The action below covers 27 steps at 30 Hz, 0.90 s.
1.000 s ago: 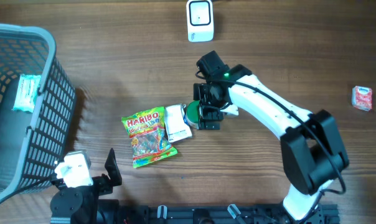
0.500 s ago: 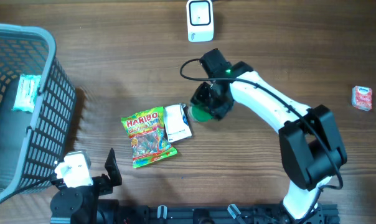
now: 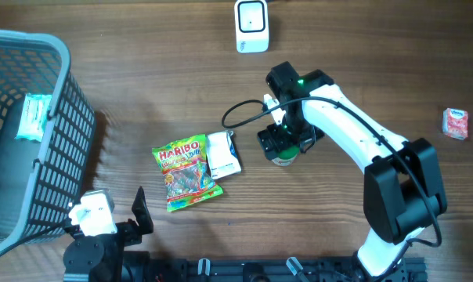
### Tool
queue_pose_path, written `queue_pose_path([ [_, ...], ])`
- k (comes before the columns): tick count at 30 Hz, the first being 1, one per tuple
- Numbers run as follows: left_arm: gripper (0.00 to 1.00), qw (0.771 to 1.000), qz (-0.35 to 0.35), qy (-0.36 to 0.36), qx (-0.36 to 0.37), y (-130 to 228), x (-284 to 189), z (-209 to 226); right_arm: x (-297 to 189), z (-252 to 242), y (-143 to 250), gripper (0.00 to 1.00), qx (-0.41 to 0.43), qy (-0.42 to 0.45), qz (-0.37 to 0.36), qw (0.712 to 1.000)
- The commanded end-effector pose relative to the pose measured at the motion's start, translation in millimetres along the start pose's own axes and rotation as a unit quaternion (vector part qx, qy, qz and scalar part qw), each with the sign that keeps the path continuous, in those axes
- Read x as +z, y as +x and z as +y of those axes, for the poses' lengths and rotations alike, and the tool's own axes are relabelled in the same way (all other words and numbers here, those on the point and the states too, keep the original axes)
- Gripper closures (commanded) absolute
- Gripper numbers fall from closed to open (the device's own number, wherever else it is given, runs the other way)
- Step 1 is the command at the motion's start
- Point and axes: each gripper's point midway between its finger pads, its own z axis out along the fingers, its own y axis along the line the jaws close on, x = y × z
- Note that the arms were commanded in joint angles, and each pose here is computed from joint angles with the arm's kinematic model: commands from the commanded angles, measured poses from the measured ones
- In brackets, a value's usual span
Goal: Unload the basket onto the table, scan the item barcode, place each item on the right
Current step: 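Lift the green jar and rotate it in the right gripper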
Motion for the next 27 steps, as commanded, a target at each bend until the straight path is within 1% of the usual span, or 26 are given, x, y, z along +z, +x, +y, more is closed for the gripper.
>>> queue_pose_path([
  [1, 0.00, 1.000, -0.003, 0.001, -0.005, -0.4, -0.1, -0.3, -50.5, -3.1, -10.8, 0.00, 0.058, 0.026, -0.033, 0.997],
  [2, 0.00, 1.000, -0.003, 0.001, -0.005, -0.4, -0.1, -0.3, -66.9, -2.5, -10.8, 0.00, 0.099, 0.028, -0.036, 0.994],
  [3, 0.00, 1.000, -0.003, 0.001, -0.005, -0.4, -0.1, -0.3, -79.5, -0.9, -12.2, 0.00, 0.165, 0.023, -0.043, 0.985],
  [4, 0.00, 1.000, -0.003, 0.001, -0.005, -0.4, -0.1, -0.2, -91.7, 4.2, -10.6, 0.00, 0.279, 0.007, -0.043, 0.959],
  [5, 0.00, 1.000, -0.003, 0.001, -0.005, -0.4, -0.1, -0.3, -94.9, 7.5, -8.5, 0.00, 0.379, -0.004, -0.037, 0.925],
  [7, 0.00, 1.000, -0.003, 0.001, -0.005, -0.4, -0.1, -0.3, -90.9, 8.5, 12.9, 0.00, 0.559, 0.011, 0.003, 0.829],
  [8, 0.00, 1.000, -0.003, 0.001, -0.005, -0.4, -0.1, -0.3, -87.7, 8.7, 20.5, 0.01, 0.621, 0.021, 0.016, 0.784],
  [9, 0.00, 1.000, -0.003, 0.001, -0.005, -0.4, -0.1, -0.3, -83.6, 13.3, 31.2, 0.00, 0.706, 0.031, 0.038, 0.706],
  [10, 0.00, 1.000, -0.003, 0.001, -0.005, -0.4, -0.1, -0.3, -77.1, 18.0, 36.3, 0.00, 0.770, 0.037, 0.052, 0.635],
  [11, 0.00, 1.000, -0.003, 0.001, -0.005, -0.4, -0.1, -0.3, -71.7, 24.0, 39.7, 0.00, 0.814, 0.039, 0.066, 0.576],
  [12, 0.00, 1.000, -0.003, 0.001, -0.005, -0.4, -0.1, -0.3, -66.4, 28.0, 41.5, 0.00, 0.840, 0.041, 0.074, 0.536],
  [13, 0.00, 1.000, -0.003, 0.001, -0.005, -0.4, -0.1, -0.3, -61.4, 30.1, 40.8, 0.00, 0.853, 0.039, 0.077, 0.515],
  [16, 0.00, 1.000, -0.003, 0.001, -0.005, -0.4, -0.1, -0.3, -37.5, 35.4, 9.9, 0.00, 0.848, -0.026, 0.063, 0.526],
  [18, 0.00, 1.000, -0.003, 0.001, -0.005, -0.4, -0.1, -0.3, -23.7, 28.1, -13.8, 0.00, 0.843, -0.059, 0.022, 0.534],
  [20, 0.00, 1.000, -0.003, 0.001, -0.005, -0.4, -0.1, -0.3, -21.2, 25.8, -26.5, 0.00, 0.840, -0.079, 0.002, 0.536],
  [23, 0.00, 1.000, -0.003, 0.001, -0.005, -0.4, -0.1, -0.3, -19.8, 12.6, -23.0, 0.00, 0.843, -0.053, -0.026, 0.534],
  [27, 0.00, 1.000, -0.003, 0.001, -0.005, -0.4, -0.1, -0.3, -8.1, 2.0, -10.6, 0.00, 0.846, -0.020, -0.037, 0.531],
])
